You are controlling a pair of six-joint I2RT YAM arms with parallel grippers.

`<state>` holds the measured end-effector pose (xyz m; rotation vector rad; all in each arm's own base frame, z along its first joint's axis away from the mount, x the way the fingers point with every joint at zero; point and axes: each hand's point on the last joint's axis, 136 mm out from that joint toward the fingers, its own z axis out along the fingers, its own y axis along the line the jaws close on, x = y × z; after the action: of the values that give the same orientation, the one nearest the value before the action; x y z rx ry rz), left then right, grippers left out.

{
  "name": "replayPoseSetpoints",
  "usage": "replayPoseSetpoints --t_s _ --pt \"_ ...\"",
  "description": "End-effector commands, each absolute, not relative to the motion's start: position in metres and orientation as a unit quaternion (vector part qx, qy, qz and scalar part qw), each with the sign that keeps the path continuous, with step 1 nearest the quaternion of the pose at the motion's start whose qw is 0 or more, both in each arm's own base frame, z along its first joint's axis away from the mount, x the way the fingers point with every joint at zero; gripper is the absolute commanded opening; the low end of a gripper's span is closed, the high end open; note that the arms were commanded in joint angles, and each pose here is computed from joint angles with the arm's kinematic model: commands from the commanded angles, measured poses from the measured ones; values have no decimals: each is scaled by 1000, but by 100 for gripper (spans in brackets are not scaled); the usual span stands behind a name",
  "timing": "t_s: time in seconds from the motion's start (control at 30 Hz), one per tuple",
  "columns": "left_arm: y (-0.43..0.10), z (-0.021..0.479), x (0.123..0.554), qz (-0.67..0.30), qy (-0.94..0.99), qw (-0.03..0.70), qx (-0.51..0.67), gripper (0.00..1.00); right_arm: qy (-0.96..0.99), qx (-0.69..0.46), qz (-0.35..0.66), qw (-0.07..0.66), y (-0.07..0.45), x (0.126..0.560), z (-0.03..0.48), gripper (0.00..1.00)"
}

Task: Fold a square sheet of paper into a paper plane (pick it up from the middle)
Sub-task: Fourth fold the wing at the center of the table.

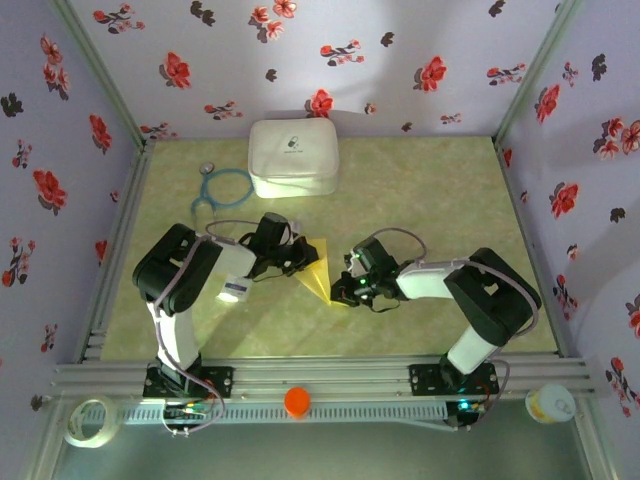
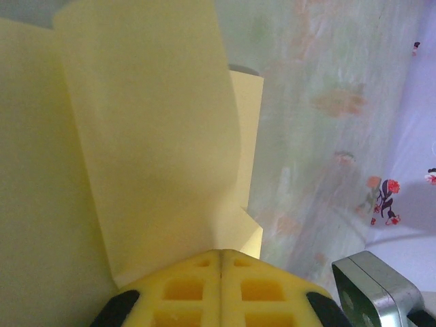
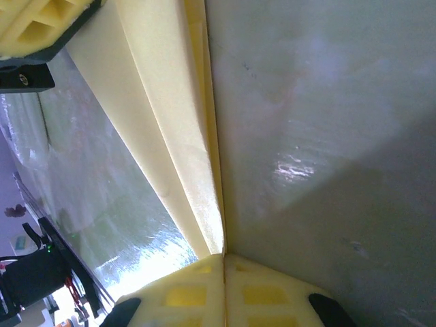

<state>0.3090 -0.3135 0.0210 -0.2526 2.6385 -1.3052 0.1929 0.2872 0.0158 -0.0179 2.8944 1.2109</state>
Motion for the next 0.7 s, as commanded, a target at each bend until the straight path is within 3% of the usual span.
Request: replayPoseSetpoints --t_s 0.0,0.17,0.33,0.53,0.67 --pt "-297 -9 302 -399 907 80 -110 0 937 -6 347 -51 271 166 2 12" --pt "-296 -9 302 -400 906 81 -110 0 939 -12 343 -2 269 182 25 24" --pt "-297 -8 302 -401 906 83 -109 0 931 1 358 68 266 211 61 27" --pt "-296 -9 301 -401 906 82 -110 0 896 -1 441 59 306 229 79 9" --pt "-296 -10 301 -401 906 82 -111 0 881 9 471 47 327 238 73 6"
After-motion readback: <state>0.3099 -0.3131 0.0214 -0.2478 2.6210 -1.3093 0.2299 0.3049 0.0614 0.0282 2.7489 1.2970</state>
